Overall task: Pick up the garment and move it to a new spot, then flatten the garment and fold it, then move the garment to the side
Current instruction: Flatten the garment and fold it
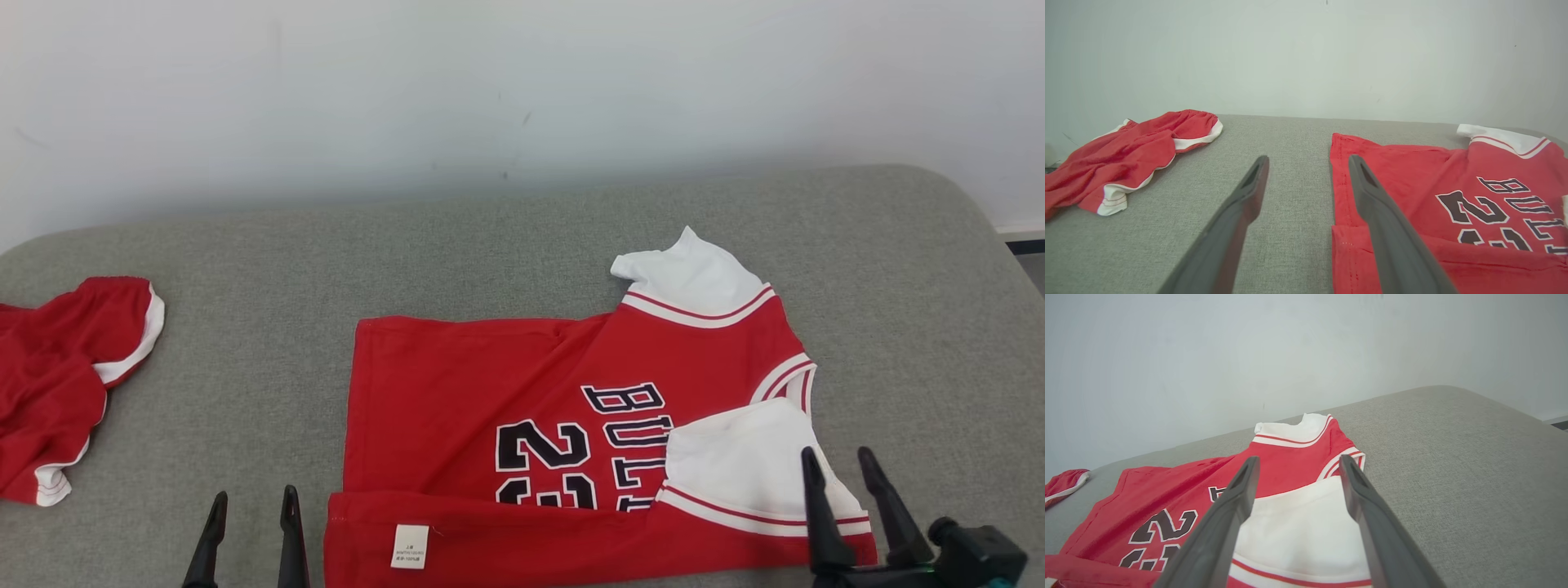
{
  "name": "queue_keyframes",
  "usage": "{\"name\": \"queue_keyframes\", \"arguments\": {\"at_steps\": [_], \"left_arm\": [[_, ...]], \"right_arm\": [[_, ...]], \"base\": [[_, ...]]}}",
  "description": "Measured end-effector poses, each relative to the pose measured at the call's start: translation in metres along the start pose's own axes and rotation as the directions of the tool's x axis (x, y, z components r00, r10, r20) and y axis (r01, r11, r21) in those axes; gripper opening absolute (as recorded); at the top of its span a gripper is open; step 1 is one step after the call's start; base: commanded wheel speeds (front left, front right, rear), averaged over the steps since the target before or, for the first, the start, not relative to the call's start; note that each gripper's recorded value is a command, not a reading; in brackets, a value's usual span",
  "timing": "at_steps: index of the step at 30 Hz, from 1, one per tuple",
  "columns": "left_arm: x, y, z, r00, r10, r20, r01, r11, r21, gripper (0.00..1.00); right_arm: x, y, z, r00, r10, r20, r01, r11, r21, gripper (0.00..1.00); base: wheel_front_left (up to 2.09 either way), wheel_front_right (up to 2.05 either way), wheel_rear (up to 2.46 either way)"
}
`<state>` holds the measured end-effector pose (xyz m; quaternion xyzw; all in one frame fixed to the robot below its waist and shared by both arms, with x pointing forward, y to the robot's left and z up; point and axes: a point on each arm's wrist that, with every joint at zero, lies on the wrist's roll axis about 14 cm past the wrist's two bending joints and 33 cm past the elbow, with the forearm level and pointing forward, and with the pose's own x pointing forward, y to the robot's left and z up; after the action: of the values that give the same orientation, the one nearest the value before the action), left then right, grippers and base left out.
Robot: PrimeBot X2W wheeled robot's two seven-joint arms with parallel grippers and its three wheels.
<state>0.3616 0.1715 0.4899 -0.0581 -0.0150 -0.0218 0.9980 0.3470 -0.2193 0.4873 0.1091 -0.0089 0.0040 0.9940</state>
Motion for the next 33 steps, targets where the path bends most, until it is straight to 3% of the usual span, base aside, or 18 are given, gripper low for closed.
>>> {"name": "queue_keyframes", "arguments": {"at_steps": [6,21,29,33], "left_arm": [[-0.008,-0.001,-0.004,1.000,-0.004,-0.014,0.005,0.999,0.054,1.00],[-0.019,0.006,-0.028,0.996,0.025,-0.091,-0.019,0.998,0.060,1.00],[0.017,0.010,-0.012,0.999,0.017,-0.031,-0.016,1.000,0.013,1.00],[0.047,0.004,-0.016,0.998,-0.037,-0.043,0.037,0.999,0.003,1.00]], "right_arm": [[0.003,0.032,0.014,0.996,0.060,0.063,-0.058,0.997,-0.042,1.00],[-0.005,0.037,-0.005,0.999,0.050,0.010,-0.049,0.997,-0.052,1.00],[0.027,0.027,0.021,0.995,0.038,0.090,-0.030,0.996,-0.086,1.00],[0.055,0.022,0.039,0.989,0.052,0.135,-0.035,0.992,-0.123,1.00]], "base": [[0.00,0.00,0.00],[0.00,0.00,0.00],[0.00,0.00,0.00],[0.00,0.00,0.00]]}}
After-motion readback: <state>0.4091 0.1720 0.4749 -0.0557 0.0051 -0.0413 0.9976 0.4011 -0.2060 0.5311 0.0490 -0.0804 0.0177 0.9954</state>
